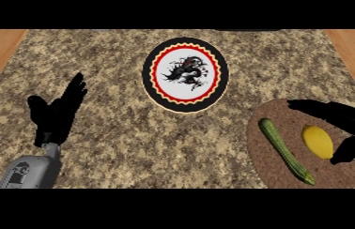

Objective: Pick the lemon from the placemat and place it in the plate

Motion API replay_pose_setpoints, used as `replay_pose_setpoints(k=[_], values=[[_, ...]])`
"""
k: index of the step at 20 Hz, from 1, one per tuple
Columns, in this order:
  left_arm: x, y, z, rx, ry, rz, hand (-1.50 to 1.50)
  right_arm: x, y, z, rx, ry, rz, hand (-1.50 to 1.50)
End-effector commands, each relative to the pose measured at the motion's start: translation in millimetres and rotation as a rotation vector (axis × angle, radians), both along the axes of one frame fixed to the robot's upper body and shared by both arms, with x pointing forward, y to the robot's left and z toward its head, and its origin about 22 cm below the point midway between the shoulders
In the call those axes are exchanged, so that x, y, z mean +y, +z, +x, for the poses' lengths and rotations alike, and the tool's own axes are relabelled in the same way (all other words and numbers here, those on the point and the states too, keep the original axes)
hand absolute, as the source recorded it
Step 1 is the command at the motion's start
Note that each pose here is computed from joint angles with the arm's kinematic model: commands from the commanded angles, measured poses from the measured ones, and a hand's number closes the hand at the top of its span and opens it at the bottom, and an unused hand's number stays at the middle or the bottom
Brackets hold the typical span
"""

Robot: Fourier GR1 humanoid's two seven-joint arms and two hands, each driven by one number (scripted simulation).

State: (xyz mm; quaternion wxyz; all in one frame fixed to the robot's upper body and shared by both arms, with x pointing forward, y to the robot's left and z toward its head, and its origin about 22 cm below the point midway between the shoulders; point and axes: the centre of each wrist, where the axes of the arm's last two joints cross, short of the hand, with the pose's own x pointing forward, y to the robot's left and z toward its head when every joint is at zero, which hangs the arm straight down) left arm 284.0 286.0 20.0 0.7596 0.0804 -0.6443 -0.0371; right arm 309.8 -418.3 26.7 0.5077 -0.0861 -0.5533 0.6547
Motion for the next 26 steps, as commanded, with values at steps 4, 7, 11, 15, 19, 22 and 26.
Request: replay_pose_setpoints(k=[4,7,11,15,19,22,26], values=[[-15,4,-6.7,-0.011,0.016,0.008,0.00,-1,-12,4,0.044,0.060,-0.059,-1.50],[13,-10,-3.0,-0.003,0.015,0.008,0.00,-8,-16,-13,0.075,0.161,-0.101,1.50],[7,-12,0.4,-0.005,0.018,0.016,0.00,21,-41,-18,0.050,0.218,-0.062,1.50],[16,-8,-11.5,0.012,-0.007,-0.001,0.00,6,-30,-17,0.052,0.178,-0.002,1.50],[-6,2,13.2,0.001,-0.010,-0.003,0.00,23,-14,-7,-0.043,0.140,0.042,1.50],[5,4,-0.7,0.023,0.005,-0.018,0.00,85,-17,12,-0.158,0.014,0.074,1.50],[-2,5,8.8,0.004,-0.035,-0.005,0.00,190,-32,32,-0.178,-0.080,0.129,1.50]])
